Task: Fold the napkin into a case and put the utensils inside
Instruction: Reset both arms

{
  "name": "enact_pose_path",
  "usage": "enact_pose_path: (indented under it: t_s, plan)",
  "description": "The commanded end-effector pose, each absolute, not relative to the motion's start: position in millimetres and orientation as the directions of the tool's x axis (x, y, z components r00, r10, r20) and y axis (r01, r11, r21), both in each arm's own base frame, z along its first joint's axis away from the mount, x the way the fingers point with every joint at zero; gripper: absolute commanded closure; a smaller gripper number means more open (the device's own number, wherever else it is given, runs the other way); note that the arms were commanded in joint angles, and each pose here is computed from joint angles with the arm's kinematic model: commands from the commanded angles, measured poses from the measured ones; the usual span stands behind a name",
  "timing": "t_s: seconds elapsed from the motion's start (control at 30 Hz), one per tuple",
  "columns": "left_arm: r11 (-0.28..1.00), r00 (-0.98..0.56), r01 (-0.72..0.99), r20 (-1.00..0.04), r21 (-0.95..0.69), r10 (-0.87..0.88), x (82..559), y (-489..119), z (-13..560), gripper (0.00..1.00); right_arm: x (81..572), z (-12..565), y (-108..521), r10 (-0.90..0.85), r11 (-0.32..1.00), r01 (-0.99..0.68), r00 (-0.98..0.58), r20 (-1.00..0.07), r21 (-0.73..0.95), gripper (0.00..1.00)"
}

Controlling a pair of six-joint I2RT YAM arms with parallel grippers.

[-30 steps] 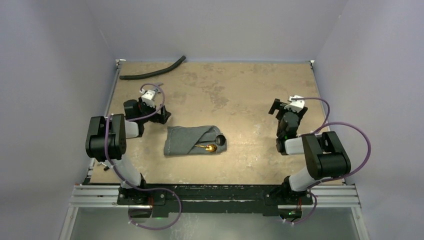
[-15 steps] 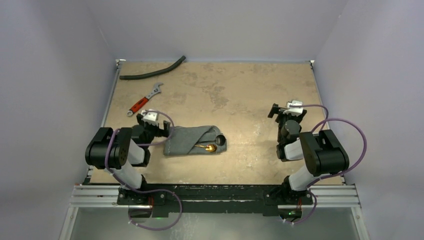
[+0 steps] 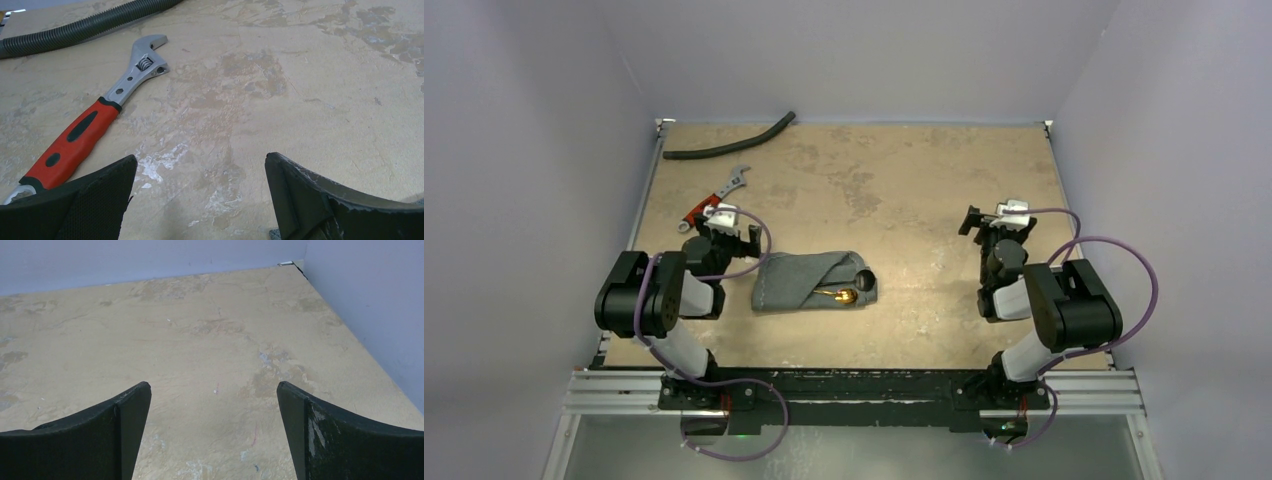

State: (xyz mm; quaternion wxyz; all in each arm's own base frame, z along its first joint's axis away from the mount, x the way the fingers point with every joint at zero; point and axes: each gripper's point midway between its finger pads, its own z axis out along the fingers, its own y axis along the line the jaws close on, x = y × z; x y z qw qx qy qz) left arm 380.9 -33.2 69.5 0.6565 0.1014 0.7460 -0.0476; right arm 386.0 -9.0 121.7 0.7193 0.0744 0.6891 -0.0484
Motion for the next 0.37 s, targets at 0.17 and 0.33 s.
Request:
enact_pose_path:
  t_s: [0.17, 0.33]
  plan:
    - [0.975, -0.088, 0.214, -0.993, 0.059, 0.08, 385.4, -33.1, 77.6, 0.01, 390.2, 146.6, -10.6, 0.033, 0.983, 0.173, 0.134, -0.99, 0.056, 0.01]
    - [0.975, -0.088, 0.214, -0.993, 0.06, 0.08, 384.7, -33.0, 77.7, 0.01, 390.2, 146.3, -10.6, 0.032, 0.983, 0.173, 0.133, -0.991, 0.055, 0.01]
